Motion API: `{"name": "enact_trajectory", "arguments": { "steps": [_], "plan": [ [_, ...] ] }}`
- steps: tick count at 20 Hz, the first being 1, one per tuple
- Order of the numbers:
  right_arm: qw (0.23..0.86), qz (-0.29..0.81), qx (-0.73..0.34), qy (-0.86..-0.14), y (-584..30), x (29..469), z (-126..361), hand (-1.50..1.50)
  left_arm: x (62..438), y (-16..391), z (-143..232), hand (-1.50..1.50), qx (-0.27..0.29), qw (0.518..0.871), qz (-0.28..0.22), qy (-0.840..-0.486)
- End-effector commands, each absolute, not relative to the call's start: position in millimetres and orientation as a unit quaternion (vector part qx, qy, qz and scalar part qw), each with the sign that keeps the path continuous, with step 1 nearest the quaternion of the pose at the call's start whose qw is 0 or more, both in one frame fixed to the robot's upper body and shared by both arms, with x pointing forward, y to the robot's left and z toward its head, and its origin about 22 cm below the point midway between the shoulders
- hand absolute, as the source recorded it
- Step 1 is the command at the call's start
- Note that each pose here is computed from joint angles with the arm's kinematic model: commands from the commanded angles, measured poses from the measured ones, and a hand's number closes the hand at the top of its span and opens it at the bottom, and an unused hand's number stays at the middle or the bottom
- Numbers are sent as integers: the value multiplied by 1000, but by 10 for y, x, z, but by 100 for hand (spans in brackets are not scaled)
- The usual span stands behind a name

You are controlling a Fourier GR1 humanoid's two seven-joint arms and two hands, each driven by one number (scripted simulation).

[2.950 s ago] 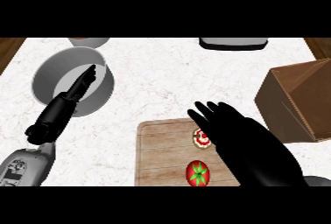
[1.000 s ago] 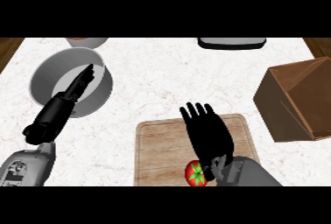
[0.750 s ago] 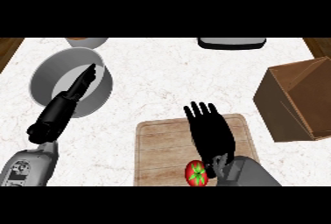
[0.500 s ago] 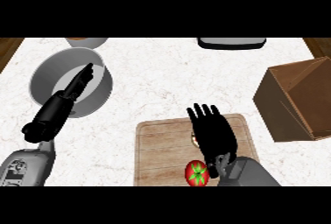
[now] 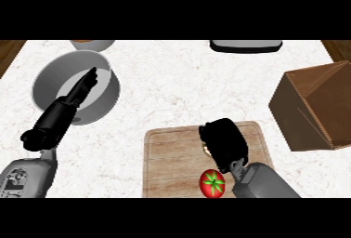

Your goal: Pick the cupcake from the cutting board and place it in the cardboard box

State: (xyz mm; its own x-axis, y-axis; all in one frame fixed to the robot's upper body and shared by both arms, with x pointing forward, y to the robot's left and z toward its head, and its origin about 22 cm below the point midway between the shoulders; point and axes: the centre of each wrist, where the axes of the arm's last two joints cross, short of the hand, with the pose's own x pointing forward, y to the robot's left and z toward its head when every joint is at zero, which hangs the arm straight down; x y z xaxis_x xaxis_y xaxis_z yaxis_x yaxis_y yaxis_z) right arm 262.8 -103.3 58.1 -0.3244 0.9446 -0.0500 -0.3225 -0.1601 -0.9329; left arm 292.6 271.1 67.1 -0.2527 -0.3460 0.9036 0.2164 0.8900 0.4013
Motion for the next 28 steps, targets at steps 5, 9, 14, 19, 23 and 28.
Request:
{"name": "enact_trajectory", "arguments": {
  "steps": [5,9,14,19,23,28],
  "plan": [
    [543,582,-367,-481,-841,3159,543,150,2974,2550,619,0,41,605,-232,-761],
    [638,473,-385,-470,-885,3535,694,150,2973,2507,671,0,22,597,-251,-762],
    [583,444,-440,-520,-694,3930,942,150,3029,2584,743,0,34,601,-239,-761],
    [500,452,-502,-542,-386,3969,1358,150,2940,2482,651,0,41,612,-230,-756],
    [501,411,-514,-562,-323,3897,1603,150,2976,2659,602,0,45,613,-234,-754],
    [533,238,-579,-570,-595,3942,2096,150,2847,2739,530,0,41,620,-228,-750]
  ]
}}
